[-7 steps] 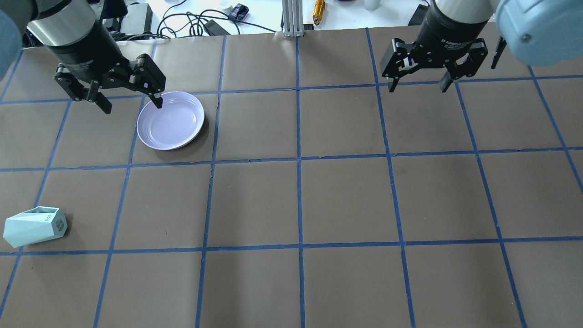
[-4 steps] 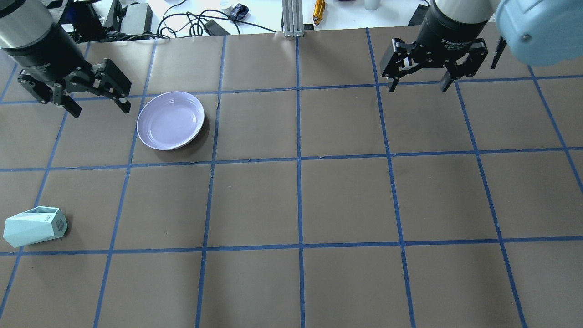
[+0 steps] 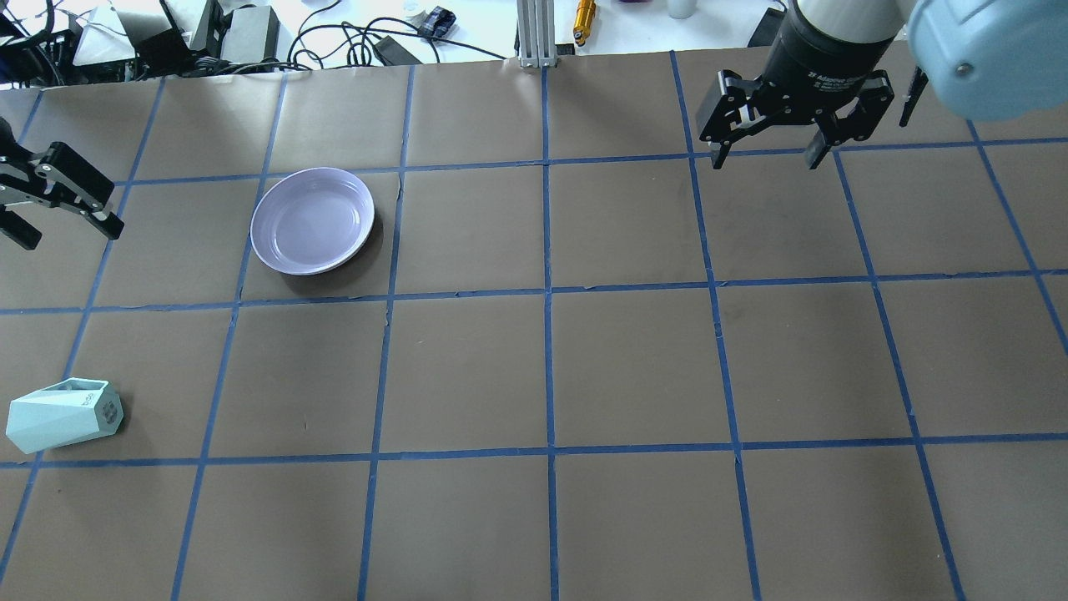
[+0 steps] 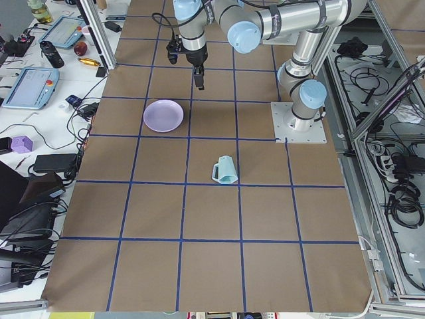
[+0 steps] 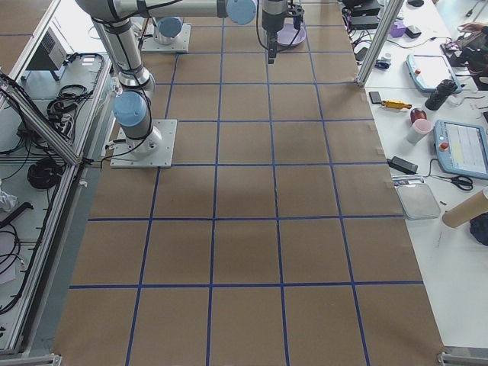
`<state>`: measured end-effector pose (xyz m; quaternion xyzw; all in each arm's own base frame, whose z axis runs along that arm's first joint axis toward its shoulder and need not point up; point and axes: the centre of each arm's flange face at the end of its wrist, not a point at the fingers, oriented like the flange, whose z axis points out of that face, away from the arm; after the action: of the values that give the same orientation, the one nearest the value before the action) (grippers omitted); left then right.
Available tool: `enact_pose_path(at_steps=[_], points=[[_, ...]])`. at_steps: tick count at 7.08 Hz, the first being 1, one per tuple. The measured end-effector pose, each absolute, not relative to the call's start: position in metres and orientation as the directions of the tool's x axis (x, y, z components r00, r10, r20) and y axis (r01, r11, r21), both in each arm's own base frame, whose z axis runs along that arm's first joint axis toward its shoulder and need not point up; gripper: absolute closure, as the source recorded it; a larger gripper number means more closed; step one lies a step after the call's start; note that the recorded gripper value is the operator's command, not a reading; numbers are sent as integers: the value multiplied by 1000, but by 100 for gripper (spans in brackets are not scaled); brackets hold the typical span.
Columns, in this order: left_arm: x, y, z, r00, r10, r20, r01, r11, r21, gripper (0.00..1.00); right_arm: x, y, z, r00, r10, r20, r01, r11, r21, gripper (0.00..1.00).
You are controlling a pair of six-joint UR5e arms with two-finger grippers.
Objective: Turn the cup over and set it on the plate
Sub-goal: 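Lower the left gripper and grasp the green cup lying on its side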
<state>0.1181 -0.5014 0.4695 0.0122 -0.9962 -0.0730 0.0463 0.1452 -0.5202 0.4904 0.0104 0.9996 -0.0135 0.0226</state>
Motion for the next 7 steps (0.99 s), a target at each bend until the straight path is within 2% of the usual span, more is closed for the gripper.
enact_pose_path(at_steps=[7], points=[[323,-463,362,-951,-31,309,36,977,210,0,145,-520,490,-999,20,-45,21,999,-27,0]])
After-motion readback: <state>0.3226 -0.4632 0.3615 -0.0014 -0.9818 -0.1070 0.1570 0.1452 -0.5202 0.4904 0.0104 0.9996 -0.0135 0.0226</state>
